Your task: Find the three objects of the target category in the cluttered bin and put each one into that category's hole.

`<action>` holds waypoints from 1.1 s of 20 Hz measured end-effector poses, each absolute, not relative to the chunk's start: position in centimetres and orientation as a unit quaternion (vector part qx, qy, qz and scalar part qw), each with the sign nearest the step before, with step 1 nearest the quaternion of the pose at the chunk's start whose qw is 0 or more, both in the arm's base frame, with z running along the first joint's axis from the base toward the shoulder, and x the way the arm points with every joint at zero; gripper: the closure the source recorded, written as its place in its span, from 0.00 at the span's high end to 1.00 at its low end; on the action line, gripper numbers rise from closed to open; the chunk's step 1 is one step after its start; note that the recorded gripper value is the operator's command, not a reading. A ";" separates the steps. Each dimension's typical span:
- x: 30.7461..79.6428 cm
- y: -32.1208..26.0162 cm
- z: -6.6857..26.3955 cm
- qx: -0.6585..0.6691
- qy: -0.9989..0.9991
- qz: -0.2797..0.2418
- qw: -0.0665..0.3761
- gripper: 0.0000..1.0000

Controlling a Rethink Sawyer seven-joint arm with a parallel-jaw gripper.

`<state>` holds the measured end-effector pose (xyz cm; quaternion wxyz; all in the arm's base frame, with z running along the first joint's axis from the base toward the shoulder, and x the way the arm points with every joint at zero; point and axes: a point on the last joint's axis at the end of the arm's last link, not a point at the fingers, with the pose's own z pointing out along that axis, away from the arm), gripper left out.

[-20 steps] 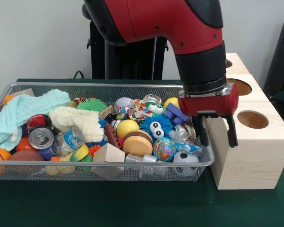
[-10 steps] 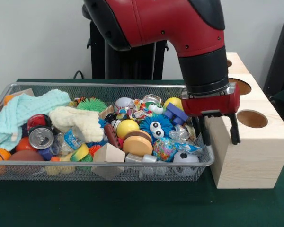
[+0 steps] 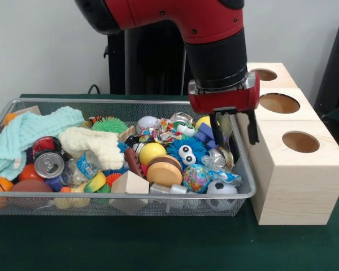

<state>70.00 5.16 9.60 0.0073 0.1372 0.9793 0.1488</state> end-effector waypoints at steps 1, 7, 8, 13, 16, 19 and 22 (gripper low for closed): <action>70.2 5.0 9.8 0.134 0.980 0.148 0.006 1.00; 72.4 4.2 10.6 0.112 0.983 0.140 0.029 1.00; 72.6 4.2 10.5 0.110 0.984 0.139 0.032 1.00; 73.2 3.6 9.2 0.090 0.985 0.136 0.052 1.00; 73.1 2.4 7.8 0.071 0.986 0.137 0.061 1.00; 72.9 0.8 6.4 0.049 0.987 0.141 0.065 1.00; 72.6 -1.4 5.0 0.014 0.986 0.147 0.073 1.00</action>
